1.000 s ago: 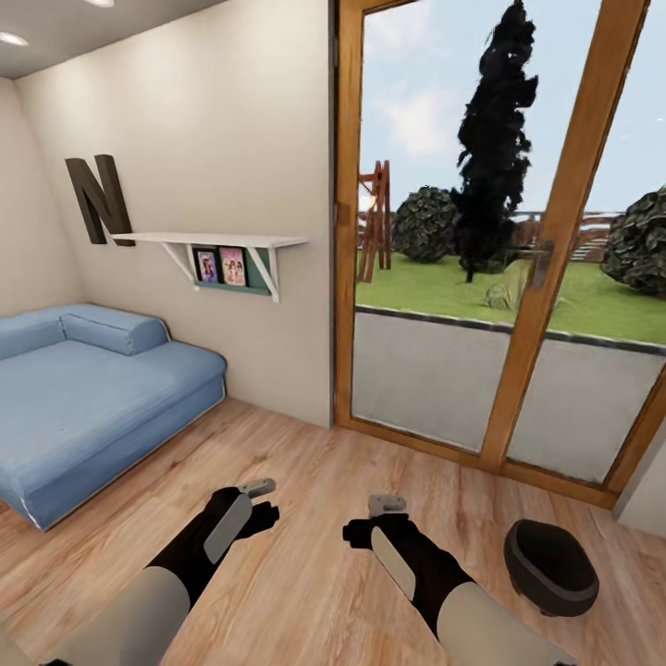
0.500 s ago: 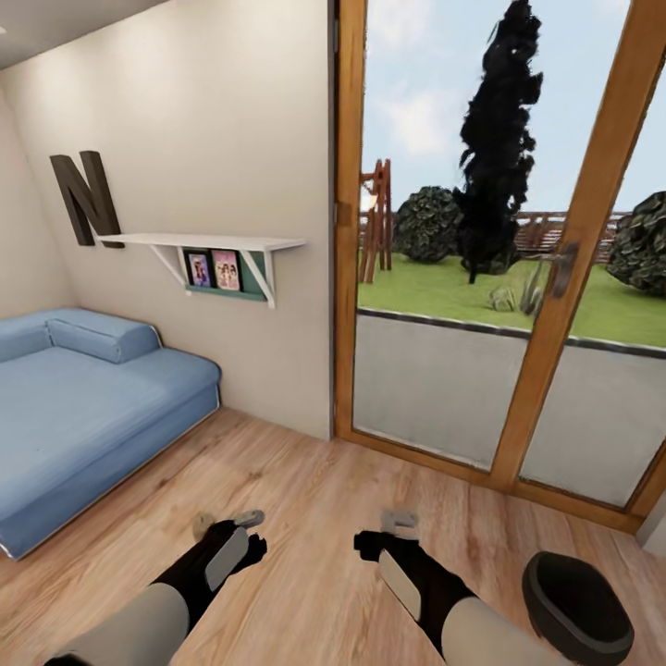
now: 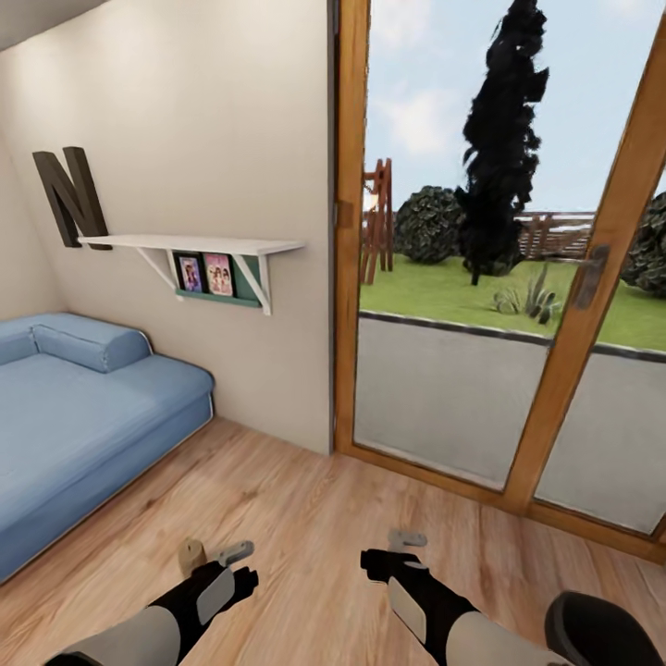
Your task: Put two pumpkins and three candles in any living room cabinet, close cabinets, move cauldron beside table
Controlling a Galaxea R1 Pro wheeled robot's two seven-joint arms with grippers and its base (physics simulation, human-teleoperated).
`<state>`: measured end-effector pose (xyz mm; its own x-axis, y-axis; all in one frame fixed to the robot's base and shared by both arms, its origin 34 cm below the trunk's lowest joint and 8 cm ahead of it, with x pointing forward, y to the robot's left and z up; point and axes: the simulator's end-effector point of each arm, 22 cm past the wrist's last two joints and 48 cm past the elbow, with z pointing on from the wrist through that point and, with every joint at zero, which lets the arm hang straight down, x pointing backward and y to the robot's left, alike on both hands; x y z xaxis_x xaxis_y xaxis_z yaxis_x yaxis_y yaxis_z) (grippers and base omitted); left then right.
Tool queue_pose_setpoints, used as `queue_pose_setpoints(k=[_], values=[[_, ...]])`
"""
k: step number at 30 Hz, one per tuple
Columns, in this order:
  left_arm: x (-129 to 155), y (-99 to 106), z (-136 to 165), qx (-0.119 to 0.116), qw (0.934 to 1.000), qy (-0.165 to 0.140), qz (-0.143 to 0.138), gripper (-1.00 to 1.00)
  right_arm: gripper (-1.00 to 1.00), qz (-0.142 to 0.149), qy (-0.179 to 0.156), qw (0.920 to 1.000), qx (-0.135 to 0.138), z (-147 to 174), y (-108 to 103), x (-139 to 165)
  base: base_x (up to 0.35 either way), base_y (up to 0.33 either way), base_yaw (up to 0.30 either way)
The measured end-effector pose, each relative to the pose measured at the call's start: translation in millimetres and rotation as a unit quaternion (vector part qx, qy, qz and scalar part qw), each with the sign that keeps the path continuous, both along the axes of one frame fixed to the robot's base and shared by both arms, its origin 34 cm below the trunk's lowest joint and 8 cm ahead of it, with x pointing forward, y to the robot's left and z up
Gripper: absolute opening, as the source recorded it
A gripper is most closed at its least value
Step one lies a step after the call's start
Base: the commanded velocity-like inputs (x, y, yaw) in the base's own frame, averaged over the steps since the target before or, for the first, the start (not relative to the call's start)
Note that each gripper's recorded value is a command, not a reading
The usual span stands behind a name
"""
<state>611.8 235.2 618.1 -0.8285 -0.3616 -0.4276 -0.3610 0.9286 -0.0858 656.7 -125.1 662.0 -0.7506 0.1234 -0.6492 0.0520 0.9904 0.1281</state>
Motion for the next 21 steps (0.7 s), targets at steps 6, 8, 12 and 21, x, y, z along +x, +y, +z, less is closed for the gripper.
queue_pose_setpoints(k=[6,8,12,21], values=[[-0.8,0.3,-0.8,0.000,1.0000,0.000,0.001,1.00,1.00,-0.002,-0.002,1.0000,-0.008,-5.8,-5.5,-4.5,0.342,0.000,0.000],[-0.9,1.1,-0.9,0.000,1.0000,0.000,0.001,1.00,1.00,-0.004,0.001,1.0000,-0.009,-8.4,-7.2,-6.8,0.342,0.000,0.000],[-0.9,4.5,-1.0,0.002,1.0000,0.000,0.002,1.00,1.00,-0.008,0.001,0.9999,-0.008,-9.0,-8.6,-7.2,0.342,0.000,0.000],[-0.4,5.5,-0.7,0.003,1.0000,0.000,0.002,1.00,1.00,-0.009,-0.003,0.9999,-0.005,-5.6,-6.4,-4.1,0.342,0.030,0.024]])
